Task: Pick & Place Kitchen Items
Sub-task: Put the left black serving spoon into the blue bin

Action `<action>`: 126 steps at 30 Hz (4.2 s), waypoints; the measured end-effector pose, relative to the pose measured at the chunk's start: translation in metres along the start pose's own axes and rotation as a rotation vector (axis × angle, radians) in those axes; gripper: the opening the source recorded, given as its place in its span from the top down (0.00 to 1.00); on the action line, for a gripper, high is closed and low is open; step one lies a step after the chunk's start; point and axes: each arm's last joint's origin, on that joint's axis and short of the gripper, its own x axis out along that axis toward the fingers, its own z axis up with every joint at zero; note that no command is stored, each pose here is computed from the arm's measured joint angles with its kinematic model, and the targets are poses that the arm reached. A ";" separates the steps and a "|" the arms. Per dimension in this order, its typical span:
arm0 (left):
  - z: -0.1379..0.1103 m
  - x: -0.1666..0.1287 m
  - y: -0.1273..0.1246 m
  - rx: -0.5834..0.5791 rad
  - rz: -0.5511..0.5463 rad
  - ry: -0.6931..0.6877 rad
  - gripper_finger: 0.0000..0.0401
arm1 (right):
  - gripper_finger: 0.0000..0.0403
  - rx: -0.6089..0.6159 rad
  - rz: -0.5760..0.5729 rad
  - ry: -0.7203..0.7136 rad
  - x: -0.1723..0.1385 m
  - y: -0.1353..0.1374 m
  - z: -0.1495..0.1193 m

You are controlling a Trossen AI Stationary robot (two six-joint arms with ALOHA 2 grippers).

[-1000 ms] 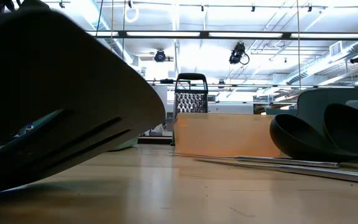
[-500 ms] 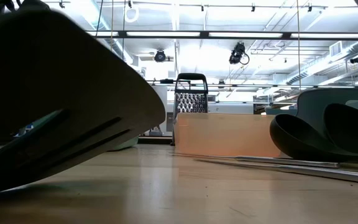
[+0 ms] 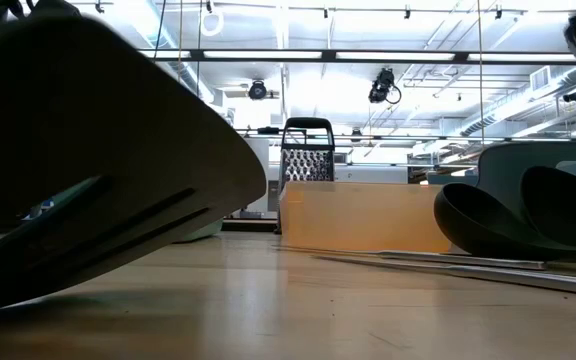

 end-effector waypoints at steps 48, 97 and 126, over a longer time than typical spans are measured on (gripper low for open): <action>0.000 0.000 0.000 0.011 -0.001 0.003 0.96 | 0.46 0.073 -0.131 0.049 0.023 -0.024 0.000; 0.000 0.000 0.000 -0.004 -0.001 0.000 0.96 | 0.80 -0.366 -0.143 -0.567 -0.159 -0.058 0.089; -0.003 0.000 0.000 0.041 0.016 0.024 0.96 | 0.80 -0.677 -1.184 -0.311 -0.205 -0.251 0.147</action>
